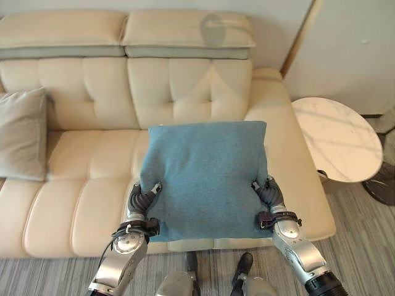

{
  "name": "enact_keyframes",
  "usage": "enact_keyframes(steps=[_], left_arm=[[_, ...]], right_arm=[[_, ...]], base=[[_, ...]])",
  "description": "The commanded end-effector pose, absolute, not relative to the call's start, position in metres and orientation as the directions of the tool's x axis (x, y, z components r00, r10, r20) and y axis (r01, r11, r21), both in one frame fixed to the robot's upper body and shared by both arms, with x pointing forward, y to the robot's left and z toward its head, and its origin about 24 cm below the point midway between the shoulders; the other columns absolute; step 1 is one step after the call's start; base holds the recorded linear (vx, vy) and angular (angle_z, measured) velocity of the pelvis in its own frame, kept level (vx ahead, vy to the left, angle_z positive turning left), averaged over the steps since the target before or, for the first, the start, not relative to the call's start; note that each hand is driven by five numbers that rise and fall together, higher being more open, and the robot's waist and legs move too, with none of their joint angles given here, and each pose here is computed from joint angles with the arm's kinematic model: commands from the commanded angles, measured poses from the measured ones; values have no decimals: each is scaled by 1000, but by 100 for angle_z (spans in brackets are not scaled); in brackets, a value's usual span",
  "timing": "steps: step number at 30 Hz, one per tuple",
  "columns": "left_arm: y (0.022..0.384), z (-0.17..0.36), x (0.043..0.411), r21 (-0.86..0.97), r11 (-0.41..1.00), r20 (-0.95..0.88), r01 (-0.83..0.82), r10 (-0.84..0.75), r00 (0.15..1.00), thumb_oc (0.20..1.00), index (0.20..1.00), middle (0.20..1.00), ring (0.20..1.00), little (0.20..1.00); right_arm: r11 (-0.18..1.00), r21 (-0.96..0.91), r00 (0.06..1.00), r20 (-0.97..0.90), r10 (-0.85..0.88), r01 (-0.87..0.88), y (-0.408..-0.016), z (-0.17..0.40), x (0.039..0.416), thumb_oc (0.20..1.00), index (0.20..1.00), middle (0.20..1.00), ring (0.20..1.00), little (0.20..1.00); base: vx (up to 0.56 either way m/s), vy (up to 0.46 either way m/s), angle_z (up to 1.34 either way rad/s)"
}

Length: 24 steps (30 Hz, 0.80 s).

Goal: Pick up all the scattered cushions and arrange them neatly on the sofa.

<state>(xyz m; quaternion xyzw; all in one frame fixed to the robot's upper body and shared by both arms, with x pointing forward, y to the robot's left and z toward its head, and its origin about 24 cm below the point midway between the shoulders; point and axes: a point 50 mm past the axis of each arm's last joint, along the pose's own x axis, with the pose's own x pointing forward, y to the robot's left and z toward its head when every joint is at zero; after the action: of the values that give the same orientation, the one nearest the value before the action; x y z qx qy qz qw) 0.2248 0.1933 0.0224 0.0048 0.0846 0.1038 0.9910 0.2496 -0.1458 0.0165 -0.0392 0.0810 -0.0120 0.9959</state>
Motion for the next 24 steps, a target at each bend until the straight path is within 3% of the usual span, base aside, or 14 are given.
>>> enact_keyframes(steps=[1, 8, 10, 14, 15, 17, 18, 19, 22, 23, 24], left_arm=[[162, 67, 251, -88, 987, 80, -134, 141, 987, 200, 200, 200, 200, 200], [145, 101, 291, -68, 983, 214, -171, 182, 960, 200, 200, 200, 200, 200], [145, 160, 329, 16, 976, 405, -216, 191, 894, 200, 200, 200, 200, 200], [138, 219, 355, 60, 964, 546, -259, 185, 817, 200, 200, 200, 200, 200], [136, 265, 365, 112, 940, 656, -323, 175, 734, 200, 200, 200, 200, 200], [134, 284, 366, 114, 933, 696, -340, 169, 698, 200, 200, 200, 200, 200], [132, 333, 361, 148, 887, 810, -437, 144, 568, 200, 200, 200, 200, 200], [131, 335, 361, 147, 887, 813, -437, 144, 565, 200, 200, 200, 200, 200], [131, 385, 352, 123, 817, 900, -563, 147, 410, 200, 200, 200, 200, 200], [130, 414, 348, 106, 725, 939, -680, 152, 309, 200, 200, 200, 200, 200], [129, 416, 347, 103, 725, 941, -681, 151, 303, 200, 200, 200, 200, 200]], right_arm=[[997, 10, 987, 145, 77, -79, -111, 80, 278, 200, 200, 200, 200, 200], [997, 71, 956, 291, 21, -44, -97, 124, 302, 200, 200, 200, 200, 200], [996, 83, 914, 406, -8, -28, -91, 170, 328, 200, 200, 200, 200, 200], [998, 56, 867, 497, -31, 4, -89, 213, 348, 200, 200, 200, 200, 200], [998, 36, 818, 571, -67, 56, -92, 249, 359, 200, 200, 200, 200, 200], [997, 39, 793, 605, -74, 63, -91, 265, 361, 200, 200, 200, 200, 200], [994, 35, 698, 709, -101, 108, -91, 311, 358, 200, 200, 200, 200, 200], [993, 37, 695, 712, -102, 108, -91, 312, 358, 200, 200, 200, 200, 200], [976, 3, 548, 827, -124, 216, -89, 363, 350, 200, 200, 200, 200, 200], [954, -4, 453, 881, -139, 300, -85, 393, 345, 200, 200, 200, 200, 200], [954, 0, 447, 884, -141, 301, -85, 396, 345, 200, 200, 200, 200, 200]], base=[[-161, -3, 1], [-49, -34, 25], [-12, -17, 1], [2, -8, 5], [12, -10, 18], [5, -4, 20], [-21, -2, 24], [-27, 5, 27], [-7, 38, 23], [-16, 44, 27], [-31, 30, 22]])
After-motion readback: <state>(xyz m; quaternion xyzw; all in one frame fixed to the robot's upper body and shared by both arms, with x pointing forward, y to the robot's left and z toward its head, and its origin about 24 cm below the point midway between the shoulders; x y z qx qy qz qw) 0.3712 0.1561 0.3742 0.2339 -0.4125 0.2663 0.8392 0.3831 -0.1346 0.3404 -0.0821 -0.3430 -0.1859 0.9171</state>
